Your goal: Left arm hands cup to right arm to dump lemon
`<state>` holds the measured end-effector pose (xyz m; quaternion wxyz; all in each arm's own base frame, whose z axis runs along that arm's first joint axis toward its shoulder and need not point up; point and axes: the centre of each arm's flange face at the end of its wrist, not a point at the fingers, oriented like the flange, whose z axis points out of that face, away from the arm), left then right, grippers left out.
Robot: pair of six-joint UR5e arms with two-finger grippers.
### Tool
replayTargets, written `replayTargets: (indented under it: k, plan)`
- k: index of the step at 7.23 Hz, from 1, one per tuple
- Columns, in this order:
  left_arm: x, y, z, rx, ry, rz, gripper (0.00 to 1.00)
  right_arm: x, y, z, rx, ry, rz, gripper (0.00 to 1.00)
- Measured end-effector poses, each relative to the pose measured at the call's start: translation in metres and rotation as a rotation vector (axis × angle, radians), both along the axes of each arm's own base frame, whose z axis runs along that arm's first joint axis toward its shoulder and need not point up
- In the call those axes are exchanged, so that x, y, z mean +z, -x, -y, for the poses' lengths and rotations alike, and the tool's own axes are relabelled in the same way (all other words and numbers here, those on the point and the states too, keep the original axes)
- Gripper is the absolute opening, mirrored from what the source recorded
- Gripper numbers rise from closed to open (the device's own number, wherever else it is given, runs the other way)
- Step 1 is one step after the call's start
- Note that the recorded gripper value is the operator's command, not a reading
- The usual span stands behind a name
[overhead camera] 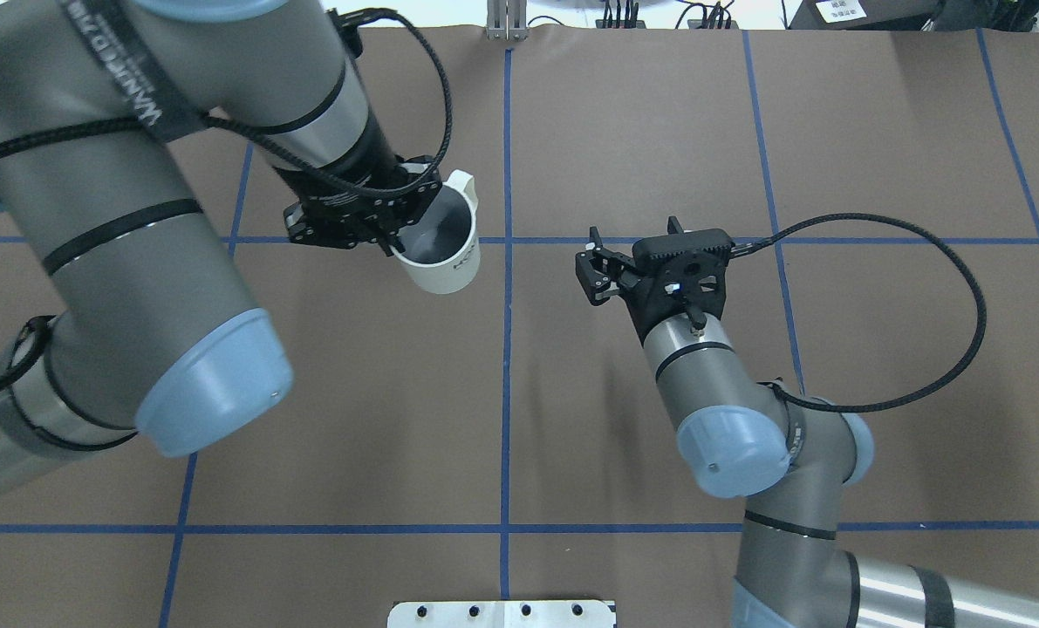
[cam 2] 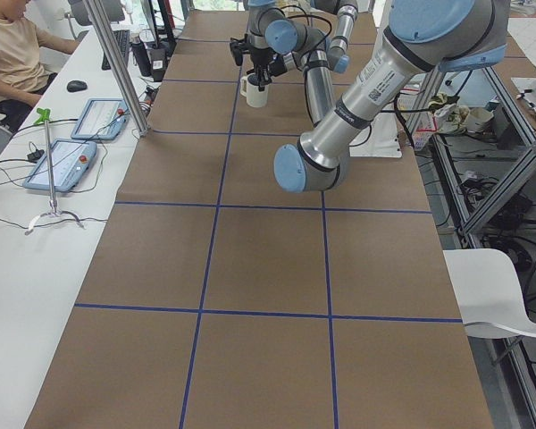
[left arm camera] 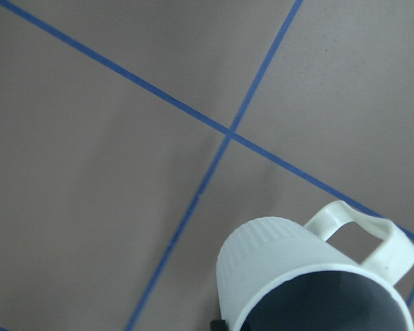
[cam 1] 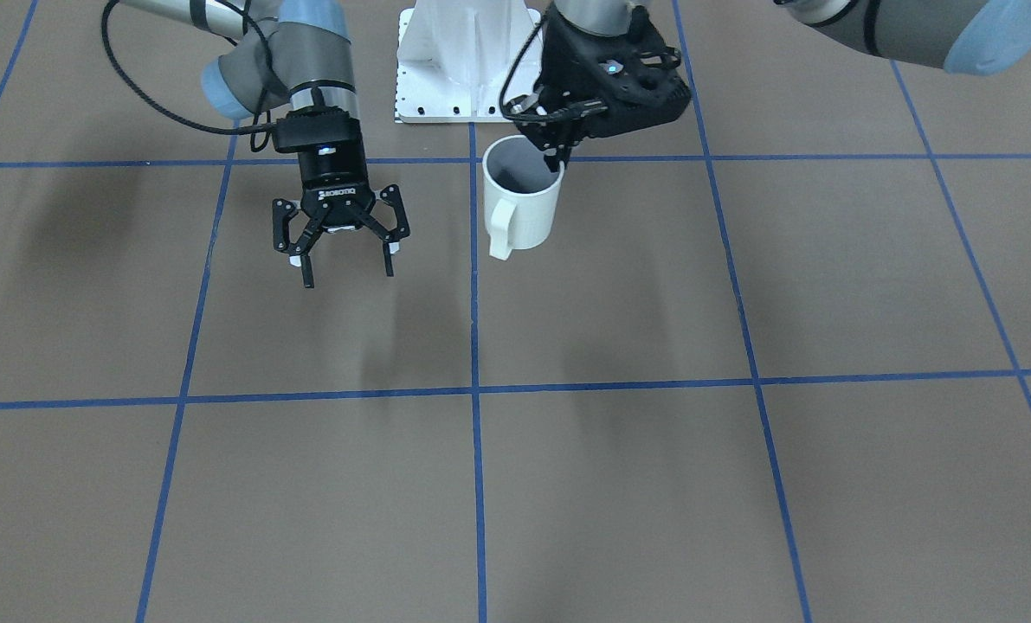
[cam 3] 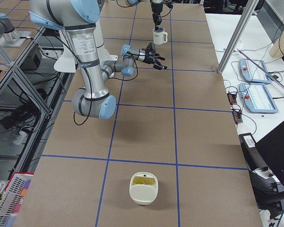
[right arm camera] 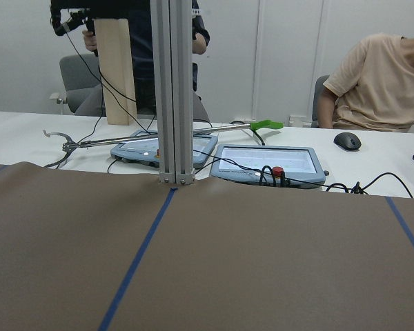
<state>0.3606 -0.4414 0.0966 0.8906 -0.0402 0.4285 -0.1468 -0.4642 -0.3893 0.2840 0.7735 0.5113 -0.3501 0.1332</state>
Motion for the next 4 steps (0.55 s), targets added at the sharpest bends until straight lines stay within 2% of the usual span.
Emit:
replayTargets:
  k: [2,4]
  plan:
    - [0.096,0.034,-0.006,0.066,-0.084,0.041,0.0,0.029,-0.081,0.038,-0.202,0.09,-0.024,1.0]
    - [0.203,0.084,-0.009,0.119,-0.162,0.026,0.0,0.076,-0.184,0.076,-0.422,0.192,-0.087,1.0]
